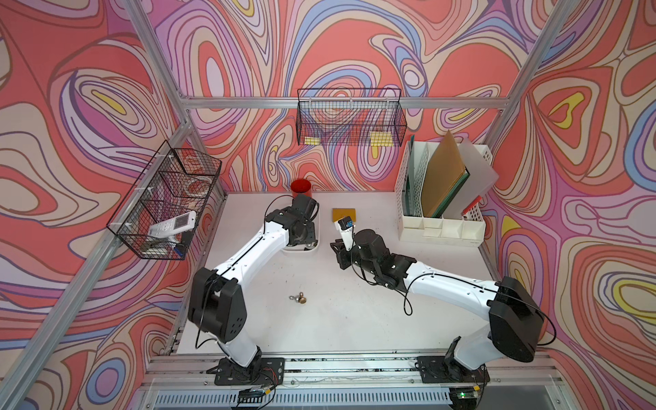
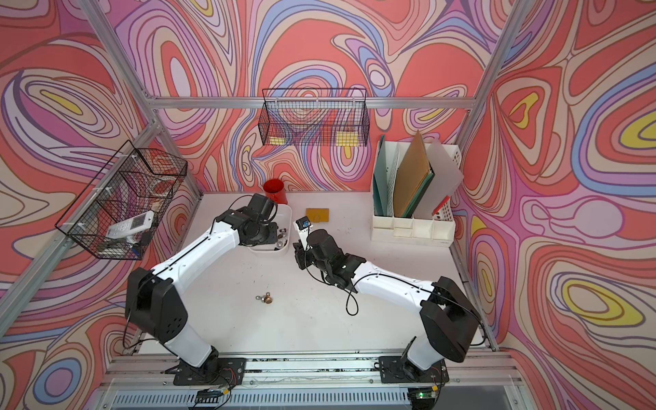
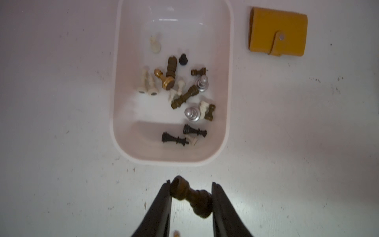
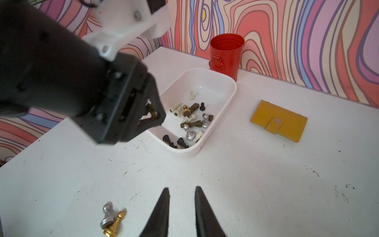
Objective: Put the chess pieces into the storage box
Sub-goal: Place the chess piece in the storage box, then pick up the chess piece at the center of the board.
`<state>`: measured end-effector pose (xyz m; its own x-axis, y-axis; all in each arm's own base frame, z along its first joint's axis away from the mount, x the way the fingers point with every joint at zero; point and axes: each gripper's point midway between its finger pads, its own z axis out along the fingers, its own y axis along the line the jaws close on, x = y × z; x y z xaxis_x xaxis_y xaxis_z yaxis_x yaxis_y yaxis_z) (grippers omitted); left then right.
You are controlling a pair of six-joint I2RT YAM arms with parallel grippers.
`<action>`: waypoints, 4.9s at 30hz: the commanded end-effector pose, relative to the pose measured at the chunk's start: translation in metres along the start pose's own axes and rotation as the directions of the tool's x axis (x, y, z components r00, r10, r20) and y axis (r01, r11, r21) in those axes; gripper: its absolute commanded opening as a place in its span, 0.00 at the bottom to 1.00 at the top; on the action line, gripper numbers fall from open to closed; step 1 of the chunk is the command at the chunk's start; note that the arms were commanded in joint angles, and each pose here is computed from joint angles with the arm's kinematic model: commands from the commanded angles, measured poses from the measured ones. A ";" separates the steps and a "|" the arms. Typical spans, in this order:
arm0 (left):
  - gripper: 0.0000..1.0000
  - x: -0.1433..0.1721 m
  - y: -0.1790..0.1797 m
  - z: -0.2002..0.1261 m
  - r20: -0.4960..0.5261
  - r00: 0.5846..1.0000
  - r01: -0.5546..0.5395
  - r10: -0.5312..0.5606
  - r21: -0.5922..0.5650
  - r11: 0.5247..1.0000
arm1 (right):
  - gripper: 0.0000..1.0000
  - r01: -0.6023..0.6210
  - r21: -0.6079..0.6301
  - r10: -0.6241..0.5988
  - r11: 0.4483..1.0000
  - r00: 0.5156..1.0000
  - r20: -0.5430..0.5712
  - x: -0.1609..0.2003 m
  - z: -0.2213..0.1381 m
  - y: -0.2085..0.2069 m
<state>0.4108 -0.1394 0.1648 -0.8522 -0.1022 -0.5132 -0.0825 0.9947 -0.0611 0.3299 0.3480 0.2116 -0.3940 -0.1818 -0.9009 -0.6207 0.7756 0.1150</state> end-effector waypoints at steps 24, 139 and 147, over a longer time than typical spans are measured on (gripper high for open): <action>0.30 -0.097 0.024 0.056 0.107 0.994 -0.023 0.037 -0.127 0.992 | 0.27 0.052 -0.423 -0.151 0.905 0.967 -0.204 0.065 0.034 0.086; 0.02 0.257 0.093 0.031 -0.349 0.804 0.494 -0.482 -0.060 0.867 | 0.46 0.172 -0.701 -0.528 0.692 0.783 -0.329 0.238 0.070 0.156; 0.00 0.244 0.086 0.024 -0.332 0.802 0.522 -0.496 -0.011 0.853 | 0.46 0.186 -0.671 -0.518 0.717 0.787 -0.336 0.237 0.070 0.151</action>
<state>0.2241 -0.0853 0.0181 -0.8194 -0.5572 -0.1344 -0.4865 0.8001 -0.3508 0.2077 0.4912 0.0340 -0.1675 -0.6376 -0.7520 -0.9853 0.0817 0.1502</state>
